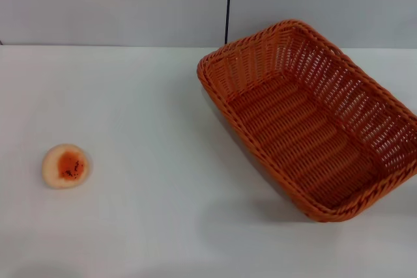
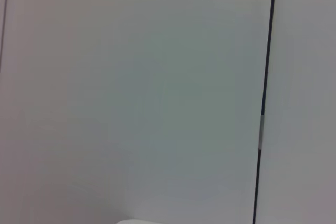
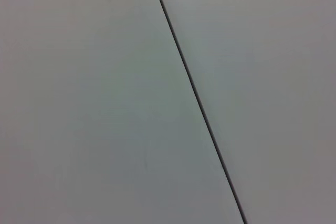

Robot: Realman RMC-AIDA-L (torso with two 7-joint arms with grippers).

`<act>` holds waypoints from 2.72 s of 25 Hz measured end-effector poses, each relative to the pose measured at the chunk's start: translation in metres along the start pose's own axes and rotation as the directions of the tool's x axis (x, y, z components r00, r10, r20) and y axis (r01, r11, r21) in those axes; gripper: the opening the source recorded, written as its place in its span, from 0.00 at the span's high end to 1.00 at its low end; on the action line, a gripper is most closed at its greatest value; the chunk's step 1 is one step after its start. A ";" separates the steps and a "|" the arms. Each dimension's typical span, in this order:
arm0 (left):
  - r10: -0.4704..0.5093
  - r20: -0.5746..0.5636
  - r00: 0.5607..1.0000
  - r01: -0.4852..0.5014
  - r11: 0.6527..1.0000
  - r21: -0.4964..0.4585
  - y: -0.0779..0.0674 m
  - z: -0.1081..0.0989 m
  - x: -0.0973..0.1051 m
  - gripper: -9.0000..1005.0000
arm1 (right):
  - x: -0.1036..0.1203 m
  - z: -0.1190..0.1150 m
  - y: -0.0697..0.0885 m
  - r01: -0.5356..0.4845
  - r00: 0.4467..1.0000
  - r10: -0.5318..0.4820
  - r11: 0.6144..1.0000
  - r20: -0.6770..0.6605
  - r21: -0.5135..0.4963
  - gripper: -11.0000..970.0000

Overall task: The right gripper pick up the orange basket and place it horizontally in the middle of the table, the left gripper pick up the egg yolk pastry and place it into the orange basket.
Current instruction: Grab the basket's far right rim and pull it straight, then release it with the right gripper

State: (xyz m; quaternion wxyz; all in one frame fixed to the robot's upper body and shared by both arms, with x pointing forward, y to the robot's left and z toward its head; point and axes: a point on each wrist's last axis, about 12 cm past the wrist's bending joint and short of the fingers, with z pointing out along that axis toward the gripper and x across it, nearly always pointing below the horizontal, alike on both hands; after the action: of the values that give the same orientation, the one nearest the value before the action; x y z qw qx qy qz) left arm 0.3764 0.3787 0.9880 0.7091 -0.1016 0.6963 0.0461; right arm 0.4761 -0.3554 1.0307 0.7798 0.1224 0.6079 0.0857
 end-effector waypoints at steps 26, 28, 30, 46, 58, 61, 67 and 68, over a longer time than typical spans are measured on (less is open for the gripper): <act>0.003 -0.012 1.000 -0.004 1.000 -0.008 0.001 0.014 -0.001 0.19 | -0.057 0.042 -0.008 -0.289 0.900 0.115 0.880 -0.421 -0.377 0.26; 0.003 -0.014 1.000 -0.004 1.000 -0.009 0.001 0.014 -0.001 0.19 | -0.067 0.048 -0.009 -0.303 0.866 0.090 0.878 -0.493 -0.371 0.26; 0.002 -0.016 1.000 -0.003 1.000 -0.010 0.002 0.013 0.000 0.19 | -0.078 0.056 -0.008 -0.318 0.816 0.064 0.880 -0.575 -0.353 0.26; -0.008 -0.027 1.000 0.008 1.000 -0.019 0.003 0.009 0.001 0.19 | -0.112 0.124 0.029 -0.273 0.345 -0.151 0.928 -0.926 -0.253 0.28; -0.019 -0.039 0.999 0.018 1.000 -0.023 0.002 0.004 0.004 0.19 | -0.069 0.137 0.066 -0.292 0.212 -0.252 0.905 -0.944 -0.308 0.30; -0.019 -0.039 0.999 0.018 1.000 -0.024 0.002 0.003 0.004 0.19 | -0.060 0.138 0.071 -0.277 0.212 -0.261 0.908 -0.942 -0.314 0.31; -0.019 -0.039 0.999 0.018 0.999 -0.026 0.003 0.000 0.004 0.19 | -0.048 0.138 0.079 -0.266 0.235 -0.274 0.905 -0.933 -0.332 0.32; -0.019 -0.038 0.999 0.018 0.999 -0.026 0.003 0.000 0.004 0.19 | -0.046 0.138 0.079 -0.264 0.238 -0.273 0.905 -0.932 -0.333 0.32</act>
State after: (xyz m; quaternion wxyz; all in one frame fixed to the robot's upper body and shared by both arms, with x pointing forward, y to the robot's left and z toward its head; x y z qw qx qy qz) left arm 0.3755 0.3813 0.9834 0.6945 -0.1180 0.7082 0.0463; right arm 0.5998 -0.3049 1.1286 0.2414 -0.1317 0.9227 0.2702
